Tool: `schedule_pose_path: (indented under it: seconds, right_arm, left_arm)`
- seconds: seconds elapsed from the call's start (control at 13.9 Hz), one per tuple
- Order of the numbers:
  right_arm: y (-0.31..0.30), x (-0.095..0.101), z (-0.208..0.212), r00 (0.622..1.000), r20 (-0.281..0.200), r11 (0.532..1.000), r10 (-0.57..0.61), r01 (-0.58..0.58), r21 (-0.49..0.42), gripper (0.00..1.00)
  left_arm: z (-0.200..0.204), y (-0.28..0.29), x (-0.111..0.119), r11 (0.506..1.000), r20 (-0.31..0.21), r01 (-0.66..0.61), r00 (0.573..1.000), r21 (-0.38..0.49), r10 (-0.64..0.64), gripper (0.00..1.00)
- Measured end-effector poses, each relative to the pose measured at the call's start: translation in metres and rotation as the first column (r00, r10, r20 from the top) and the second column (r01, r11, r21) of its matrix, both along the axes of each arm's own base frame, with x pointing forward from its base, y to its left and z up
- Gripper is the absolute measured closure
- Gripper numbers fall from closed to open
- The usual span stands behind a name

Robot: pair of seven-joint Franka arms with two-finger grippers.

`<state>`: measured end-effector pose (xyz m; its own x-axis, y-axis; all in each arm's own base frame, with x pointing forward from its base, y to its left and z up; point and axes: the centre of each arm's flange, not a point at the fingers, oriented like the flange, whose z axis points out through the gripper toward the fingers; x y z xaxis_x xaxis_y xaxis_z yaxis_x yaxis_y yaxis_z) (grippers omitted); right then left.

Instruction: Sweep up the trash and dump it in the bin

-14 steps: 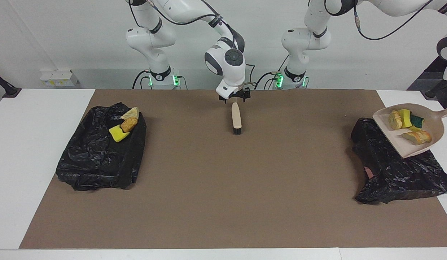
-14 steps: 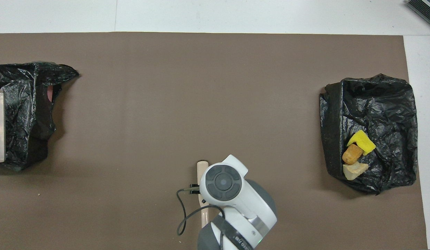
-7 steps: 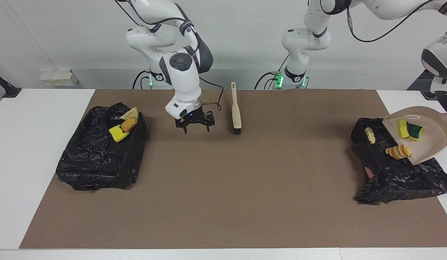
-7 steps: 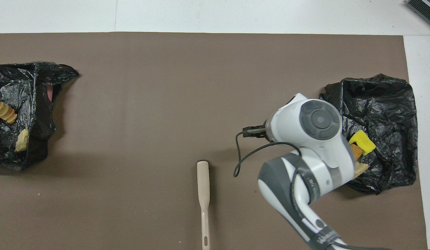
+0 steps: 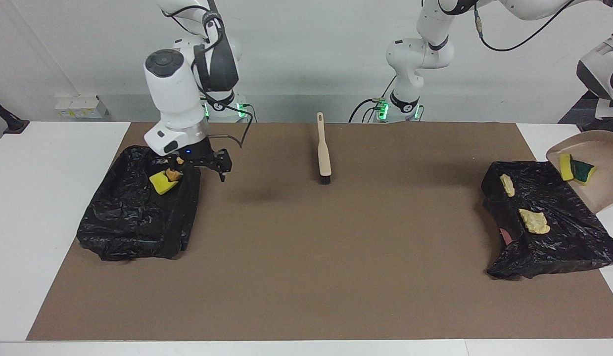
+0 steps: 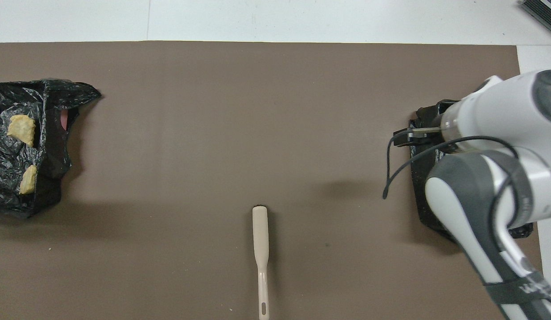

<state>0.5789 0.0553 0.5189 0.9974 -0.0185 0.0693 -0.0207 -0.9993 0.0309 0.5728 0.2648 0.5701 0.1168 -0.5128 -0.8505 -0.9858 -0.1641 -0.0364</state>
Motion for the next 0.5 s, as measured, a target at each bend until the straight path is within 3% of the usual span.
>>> schedule_pose_path:
  seconds: [0.22,0.5]
  right_arm:
    - [-0.051,-0.018,0.044,1.0,0.003,1.0,-0.02,0.02,0.0,0.0]
    - [-0.065,-0.048,0.123,0.998,-0.054,1.0,-0.011,0.011,0.003,0.0]
  left_arm:
    - [0.0,-0.043,0.006,0.998,0.009,-0.052,0.999,0.043,0.051,0.69]
    - [0.01,-0.084,0.011,0.986,-0.004,-0.061,0.998,0.152,0.062,0.69]
